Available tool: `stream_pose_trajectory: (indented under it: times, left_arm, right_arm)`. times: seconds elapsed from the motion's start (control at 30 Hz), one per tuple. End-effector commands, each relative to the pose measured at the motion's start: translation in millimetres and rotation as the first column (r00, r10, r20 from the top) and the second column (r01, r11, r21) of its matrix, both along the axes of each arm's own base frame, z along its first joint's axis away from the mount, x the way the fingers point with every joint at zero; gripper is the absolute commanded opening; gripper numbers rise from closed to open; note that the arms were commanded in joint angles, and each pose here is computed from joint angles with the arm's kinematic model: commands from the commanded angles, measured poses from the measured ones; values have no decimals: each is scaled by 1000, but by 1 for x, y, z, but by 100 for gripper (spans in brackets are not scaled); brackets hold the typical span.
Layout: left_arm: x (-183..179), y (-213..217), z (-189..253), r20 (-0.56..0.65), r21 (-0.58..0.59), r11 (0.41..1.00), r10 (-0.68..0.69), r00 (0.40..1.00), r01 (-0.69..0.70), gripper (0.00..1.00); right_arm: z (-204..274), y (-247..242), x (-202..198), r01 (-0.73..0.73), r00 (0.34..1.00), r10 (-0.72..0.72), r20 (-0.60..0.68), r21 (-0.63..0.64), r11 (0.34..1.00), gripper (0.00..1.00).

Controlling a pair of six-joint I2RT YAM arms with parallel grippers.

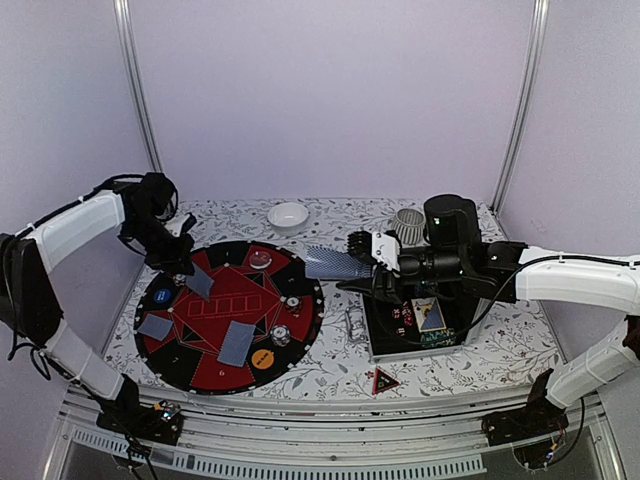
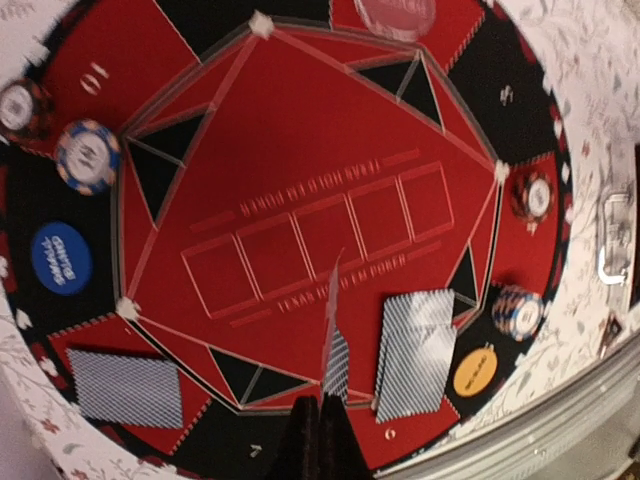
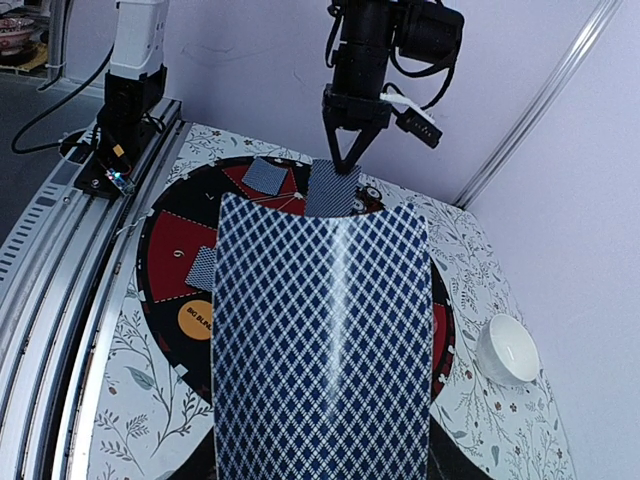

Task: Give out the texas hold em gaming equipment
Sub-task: Distribute the poker card in the small blind area.

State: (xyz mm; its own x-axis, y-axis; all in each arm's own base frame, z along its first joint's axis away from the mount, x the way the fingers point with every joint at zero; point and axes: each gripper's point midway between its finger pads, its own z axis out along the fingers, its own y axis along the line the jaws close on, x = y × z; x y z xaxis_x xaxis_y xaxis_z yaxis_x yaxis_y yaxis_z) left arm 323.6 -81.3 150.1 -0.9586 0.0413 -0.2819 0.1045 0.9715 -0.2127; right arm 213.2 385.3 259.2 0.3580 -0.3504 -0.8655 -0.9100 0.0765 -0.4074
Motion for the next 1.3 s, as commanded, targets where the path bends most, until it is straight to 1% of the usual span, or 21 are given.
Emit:
stream_pose_trajectory:
  times: [0.0,0.07,0.13,0.27,0.33,0.4,0.47,0.53,0.67,0.93,1.13,1.27]
  left_arm:
    - [-65,-10,-37,-173,79,997,22,985,-8,0]
    - [-87,2,-52,-219,128,991,72,973,-45,0]
    - [-99,17,-58,-230,202,977,121,966,-74,0]
    - [-89,43,-41,-196,338,934,193,962,-118,0]
    - [-86,52,-39,-212,384,917,205,956,-111,0]
    - [-84,52,-43,-240,379,922,186,953,-85,0]
    - [-84,54,-47,-259,375,923,193,946,-86,0]
    - [-82,57,-49,-262,359,927,207,943,-104,0]
    - [-74,61,-53,-256,291,946,218,942,-140,0]
    - [-74,51,-85,-352,243,964,191,916,-108,0]
    - [-76,59,-91,-367,285,952,220,904,-116,0]
    - [-79,65,-100,-403,327,938,249,880,-116,0]
  right_arm:
    - [18,-2,-4,-12,999,11,35,41,999,43]
    - [18,-1,-4,-17,999,16,36,43,999,43]
    - [17,1,-4,-26,999,24,34,43,999,43]
    - [16,5,-4,-38,999,37,25,41,998,43]
    - [17,5,-4,-40,999,39,28,43,998,43]
    - [17,4,-4,-36,999,35,33,43,998,43]
    - [18,3,-4,-32,999,30,37,42,999,43]
    - [19,2,-4,-29,999,27,40,43,999,43]
    - [19,2,-4,-33,999,31,44,43,999,43]
    - [21,2,-5,-35,999,33,43,46,998,43]
    - [23,-1,-5,-28,999,26,46,47,999,43]
    - [23,0,-5,-32,999,30,44,45,998,43]
